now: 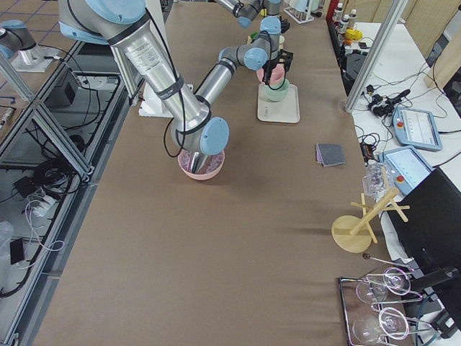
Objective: Stack pink bowl on green and place spoon
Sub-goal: 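Carry the pink bowl onto the green bowls while left gripper reaches for spoon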
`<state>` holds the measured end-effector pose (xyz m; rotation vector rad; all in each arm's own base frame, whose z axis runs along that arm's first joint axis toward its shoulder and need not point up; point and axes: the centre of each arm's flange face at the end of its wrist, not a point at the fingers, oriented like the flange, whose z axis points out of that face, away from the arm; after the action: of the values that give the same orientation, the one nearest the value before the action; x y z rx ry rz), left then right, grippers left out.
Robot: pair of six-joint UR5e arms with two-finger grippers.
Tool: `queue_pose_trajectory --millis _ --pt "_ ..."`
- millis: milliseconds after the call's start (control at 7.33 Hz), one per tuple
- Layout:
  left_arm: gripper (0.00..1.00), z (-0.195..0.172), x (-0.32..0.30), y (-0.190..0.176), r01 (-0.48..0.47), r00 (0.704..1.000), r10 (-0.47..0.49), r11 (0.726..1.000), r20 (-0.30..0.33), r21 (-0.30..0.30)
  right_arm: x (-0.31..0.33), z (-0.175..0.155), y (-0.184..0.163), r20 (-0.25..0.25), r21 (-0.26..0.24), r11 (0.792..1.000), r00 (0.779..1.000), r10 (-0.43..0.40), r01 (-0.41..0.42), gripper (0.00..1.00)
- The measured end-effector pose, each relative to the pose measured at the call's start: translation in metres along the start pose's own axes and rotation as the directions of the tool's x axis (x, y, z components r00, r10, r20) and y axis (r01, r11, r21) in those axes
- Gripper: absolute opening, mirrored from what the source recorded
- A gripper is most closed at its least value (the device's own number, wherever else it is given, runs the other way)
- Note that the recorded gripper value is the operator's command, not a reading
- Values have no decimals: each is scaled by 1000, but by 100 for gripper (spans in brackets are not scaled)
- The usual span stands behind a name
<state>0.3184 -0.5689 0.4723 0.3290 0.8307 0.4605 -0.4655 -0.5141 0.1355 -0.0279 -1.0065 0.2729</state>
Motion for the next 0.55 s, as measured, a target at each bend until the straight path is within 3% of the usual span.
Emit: queue_pose_trajectory --millis 409,545 --pt "60 15 2 -9 -80 997 80 997 18 -14 -55 43 19 43 26 999 998 46 -47 0" --pt "34 18 -1 -9 -97 995 97 995 22 -19 -63 48 23 46 26 998 998 52 -53 0"
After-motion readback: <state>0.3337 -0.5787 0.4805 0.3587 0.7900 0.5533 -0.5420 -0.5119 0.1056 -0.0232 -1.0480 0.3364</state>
